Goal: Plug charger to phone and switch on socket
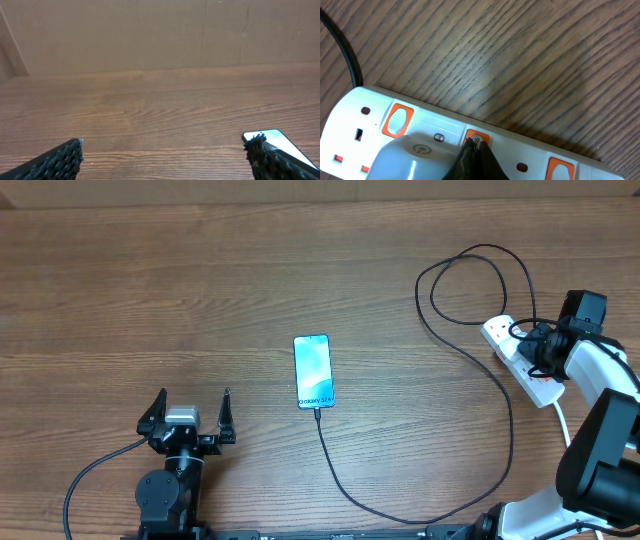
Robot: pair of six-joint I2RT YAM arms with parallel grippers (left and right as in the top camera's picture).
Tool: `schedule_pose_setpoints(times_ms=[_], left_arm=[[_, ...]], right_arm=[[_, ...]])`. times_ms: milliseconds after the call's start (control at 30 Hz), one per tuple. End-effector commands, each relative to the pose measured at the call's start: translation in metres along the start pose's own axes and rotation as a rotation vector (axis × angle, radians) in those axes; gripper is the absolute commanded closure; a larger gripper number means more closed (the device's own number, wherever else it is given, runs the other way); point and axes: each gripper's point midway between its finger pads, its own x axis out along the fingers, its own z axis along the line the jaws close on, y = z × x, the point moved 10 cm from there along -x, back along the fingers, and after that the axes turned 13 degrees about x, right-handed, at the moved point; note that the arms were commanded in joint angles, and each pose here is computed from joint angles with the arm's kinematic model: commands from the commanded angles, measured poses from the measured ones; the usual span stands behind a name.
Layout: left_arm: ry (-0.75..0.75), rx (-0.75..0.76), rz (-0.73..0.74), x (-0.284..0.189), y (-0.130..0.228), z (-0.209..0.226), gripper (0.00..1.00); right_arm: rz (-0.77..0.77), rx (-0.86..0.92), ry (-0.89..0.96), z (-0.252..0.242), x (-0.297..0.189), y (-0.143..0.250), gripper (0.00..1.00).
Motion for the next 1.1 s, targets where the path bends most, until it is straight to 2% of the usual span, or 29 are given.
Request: schedule_pose_setpoints(times_ms=[0, 333, 600, 1067], left_arm=[[0.001, 0.014, 0.005, 0.001, 0.002, 0.0, 0.01], [0.001, 0.014, 0.005, 0.001, 0.002, 0.0, 0.0], [0.001, 0.014, 0.005, 0.001, 0.002, 0.0, 0.0], [0.001, 0.014, 0.005, 0.001, 0.002, 0.0, 0.0]], right_arm=[[0.08, -0.034, -0.1, 0.017, 0.002, 0.01, 0.96], [0.131, -0.076, -0.094, 0.026, 0.0, 0.026, 0.96], [0.089, -0.033, 0.019, 0.02, 0.0, 0.027, 0.96], [0.085, -0.036, 0.048, 0.017, 0.0, 0.028, 0.96]])
